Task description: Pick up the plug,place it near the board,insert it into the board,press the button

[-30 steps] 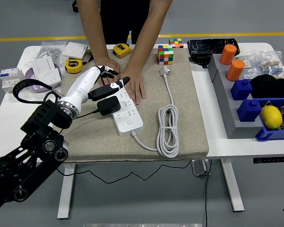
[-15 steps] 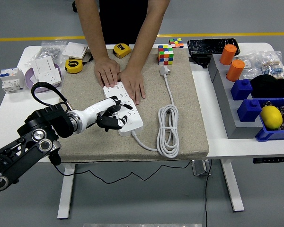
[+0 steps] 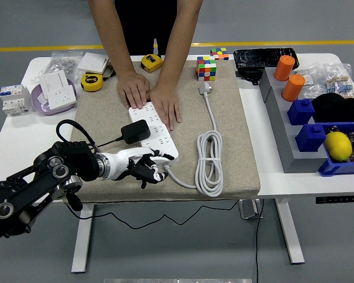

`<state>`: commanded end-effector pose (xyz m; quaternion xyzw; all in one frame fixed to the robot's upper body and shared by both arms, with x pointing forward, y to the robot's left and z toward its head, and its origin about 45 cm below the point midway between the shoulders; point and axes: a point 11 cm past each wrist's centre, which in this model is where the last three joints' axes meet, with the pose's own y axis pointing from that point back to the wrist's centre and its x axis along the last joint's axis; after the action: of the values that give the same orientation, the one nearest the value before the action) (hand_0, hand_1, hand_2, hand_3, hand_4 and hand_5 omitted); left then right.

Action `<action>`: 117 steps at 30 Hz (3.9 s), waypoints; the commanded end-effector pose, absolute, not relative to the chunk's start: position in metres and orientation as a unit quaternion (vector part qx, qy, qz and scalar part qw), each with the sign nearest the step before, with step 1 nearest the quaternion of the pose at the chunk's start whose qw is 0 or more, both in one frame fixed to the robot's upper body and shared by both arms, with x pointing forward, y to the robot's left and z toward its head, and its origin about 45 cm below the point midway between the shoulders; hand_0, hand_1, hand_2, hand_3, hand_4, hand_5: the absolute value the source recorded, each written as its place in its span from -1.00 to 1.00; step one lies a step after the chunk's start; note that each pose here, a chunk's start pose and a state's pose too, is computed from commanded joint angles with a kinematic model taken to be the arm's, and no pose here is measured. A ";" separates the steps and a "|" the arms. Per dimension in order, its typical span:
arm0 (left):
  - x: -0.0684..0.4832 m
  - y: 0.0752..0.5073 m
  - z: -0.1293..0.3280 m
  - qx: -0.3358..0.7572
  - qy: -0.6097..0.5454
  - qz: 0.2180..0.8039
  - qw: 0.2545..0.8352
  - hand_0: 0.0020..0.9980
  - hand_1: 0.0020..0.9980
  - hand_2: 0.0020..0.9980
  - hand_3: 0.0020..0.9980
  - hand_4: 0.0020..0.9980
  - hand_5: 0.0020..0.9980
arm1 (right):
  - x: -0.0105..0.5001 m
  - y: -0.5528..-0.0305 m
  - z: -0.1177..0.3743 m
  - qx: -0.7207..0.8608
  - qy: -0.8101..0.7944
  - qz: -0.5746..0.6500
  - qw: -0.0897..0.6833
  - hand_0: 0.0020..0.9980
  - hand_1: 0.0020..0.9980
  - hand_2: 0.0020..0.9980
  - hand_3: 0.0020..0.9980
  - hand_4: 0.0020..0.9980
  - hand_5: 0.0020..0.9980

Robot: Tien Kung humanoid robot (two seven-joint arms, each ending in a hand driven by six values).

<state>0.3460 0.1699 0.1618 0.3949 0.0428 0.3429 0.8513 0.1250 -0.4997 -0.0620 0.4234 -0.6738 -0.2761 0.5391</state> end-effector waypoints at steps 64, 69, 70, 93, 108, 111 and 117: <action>0.359 0.167 0.252 0.250 -0.155 0.453 0.841 -0.33 -0.31 -0.08 0.29 0.15 -0.56 | 0.124 -0.498 -0.063 0.421 -0.677 -0.279 0.535 1.00 0.67 0.47 0.49 1.00 0.71; 0.350 0.189 0.270 0.068 -0.075 0.535 0.839 -0.33 -0.31 -0.08 0.29 0.15 -0.56 | 0.119 -0.496 -0.065 0.420 -0.677 -0.284 0.535 1.00 0.67 0.47 0.49 1.00 0.71; 0.346 0.193 0.269 0.032 -0.053 0.544 0.837 0.82 0.76 0.66 0.48 0.78 -0.38 | 0.118 -0.496 -0.066 0.419 -0.676 -0.284 0.536 1.00 0.67 0.47 0.49 1.00 0.71; 0.335 0.235 0.188 0.323 -0.081 0.472 0.816 -0.60 -0.88 -0.66 0.51 0.00 -0.40 | 0.119 -0.501 -0.063 0.418 -0.676 -0.280 0.539 1.00 0.67 0.47 0.49 1.00 0.71; 0.363 0.194 0.179 0.445 -0.215 0.384 0.780 -0.76 -0.98 -0.68 0.66 -0.23 -0.89 | 0.127 -0.504 -0.059 0.420 -0.678 -0.273 0.537 1.00 0.67 0.47 0.49 1.00 0.71; 0.363 0.185 0.177 0.433 -0.204 0.381 0.791 -0.76 -0.98 -0.68 0.66 -0.23 -0.89 | 0.126 -0.504 -0.059 0.419 -0.678 -0.274 0.539 1.00 0.67 0.47 0.49 1.00 0.71; 0.360 0.166 0.175 0.407 -0.170 0.366 0.820 -0.77 -0.98 -0.68 0.76 -0.25 -0.92 | 0.129 -0.504 -0.059 0.421 -0.678 -0.273 0.537 1.00 0.67 0.47 0.49 1.00 0.71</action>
<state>0.3600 0.1660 0.1750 0.4065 -0.1700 0.3658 0.8198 0.1286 -0.5038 -0.0588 0.4207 -0.6783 -0.2725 0.5372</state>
